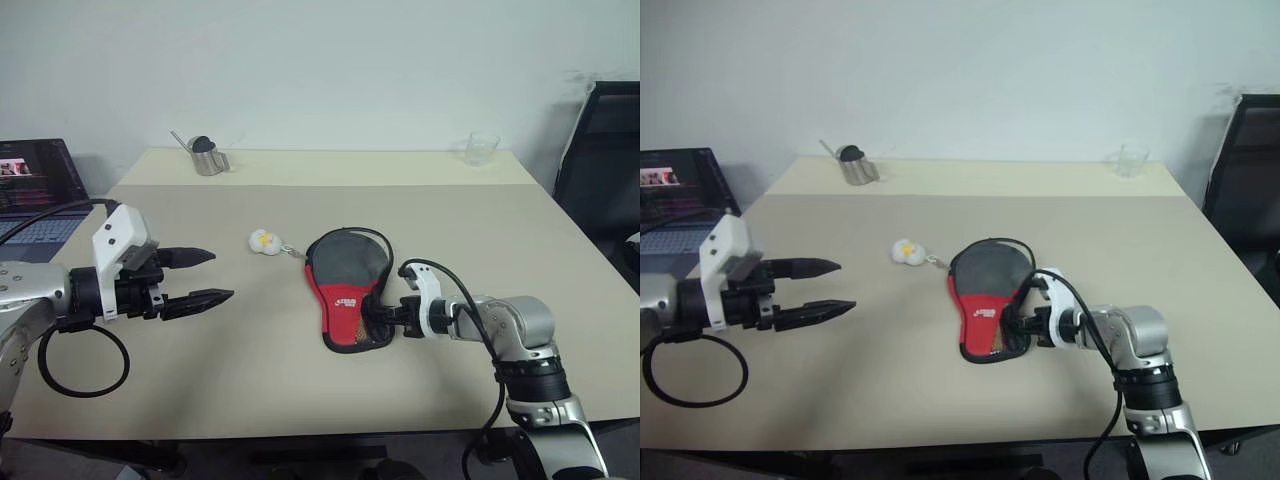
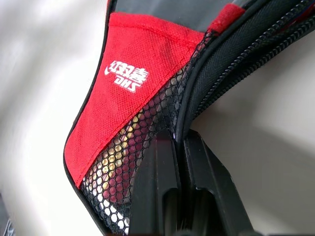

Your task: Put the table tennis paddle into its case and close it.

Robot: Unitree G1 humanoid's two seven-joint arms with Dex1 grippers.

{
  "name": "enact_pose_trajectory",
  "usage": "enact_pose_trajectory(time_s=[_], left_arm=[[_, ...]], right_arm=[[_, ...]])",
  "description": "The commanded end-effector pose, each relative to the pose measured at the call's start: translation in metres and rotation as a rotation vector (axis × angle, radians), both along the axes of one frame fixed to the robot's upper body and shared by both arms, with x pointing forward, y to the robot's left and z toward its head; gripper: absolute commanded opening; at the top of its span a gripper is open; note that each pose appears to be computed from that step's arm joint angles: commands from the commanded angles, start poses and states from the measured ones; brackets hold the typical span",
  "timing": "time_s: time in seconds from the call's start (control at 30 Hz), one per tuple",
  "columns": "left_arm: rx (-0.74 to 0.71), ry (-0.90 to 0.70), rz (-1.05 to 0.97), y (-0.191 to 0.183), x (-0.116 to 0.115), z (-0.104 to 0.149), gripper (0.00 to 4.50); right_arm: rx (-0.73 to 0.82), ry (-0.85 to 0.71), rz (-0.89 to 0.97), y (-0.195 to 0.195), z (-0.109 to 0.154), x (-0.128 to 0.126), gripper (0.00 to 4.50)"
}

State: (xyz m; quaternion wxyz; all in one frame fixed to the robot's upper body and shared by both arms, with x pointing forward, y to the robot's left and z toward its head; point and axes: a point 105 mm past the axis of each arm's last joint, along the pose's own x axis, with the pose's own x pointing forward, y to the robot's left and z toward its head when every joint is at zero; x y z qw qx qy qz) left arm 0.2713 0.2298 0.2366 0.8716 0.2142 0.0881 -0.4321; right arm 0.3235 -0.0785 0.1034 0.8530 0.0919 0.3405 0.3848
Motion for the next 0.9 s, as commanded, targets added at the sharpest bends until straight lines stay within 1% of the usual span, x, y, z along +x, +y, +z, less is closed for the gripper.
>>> enact_pose_trajectory(time_s=[0.03, 0.13, 0.27, 0.63, 0.9], left_arm=[[0.029, -0.026, -0.024, -0.001, 0.001, 0.008, 3.85], [0.032, -0.014, -0.045, -0.004, 0.003, 0.007, 3.85], [0.039, 0.001, -0.069, -0.007, 0.005, 0.006, 3.85], [0.054, 0.045, -0.133, -0.013, 0.015, 0.006, 3.85], [0.060, 0.067, -0.160, -0.015, 0.017, 0.005, 3.85]], right_arm=[[0.003, 0.037, 0.042, -0.001, -0.004, -0.020, 0.03], [-0.007, 0.074, 0.045, -0.005, -0.014, -0.036, 0.03], [-0.003, 0.104, 0.026, -0.007, -0.022, -0.048, 0.03], [0.043, 0.143, 0.083, -0.002, -0.028, -0.086, 0.03], [0.042, 0.157, 0.139, -0.003, -0.028, -0.101, 0.03]])
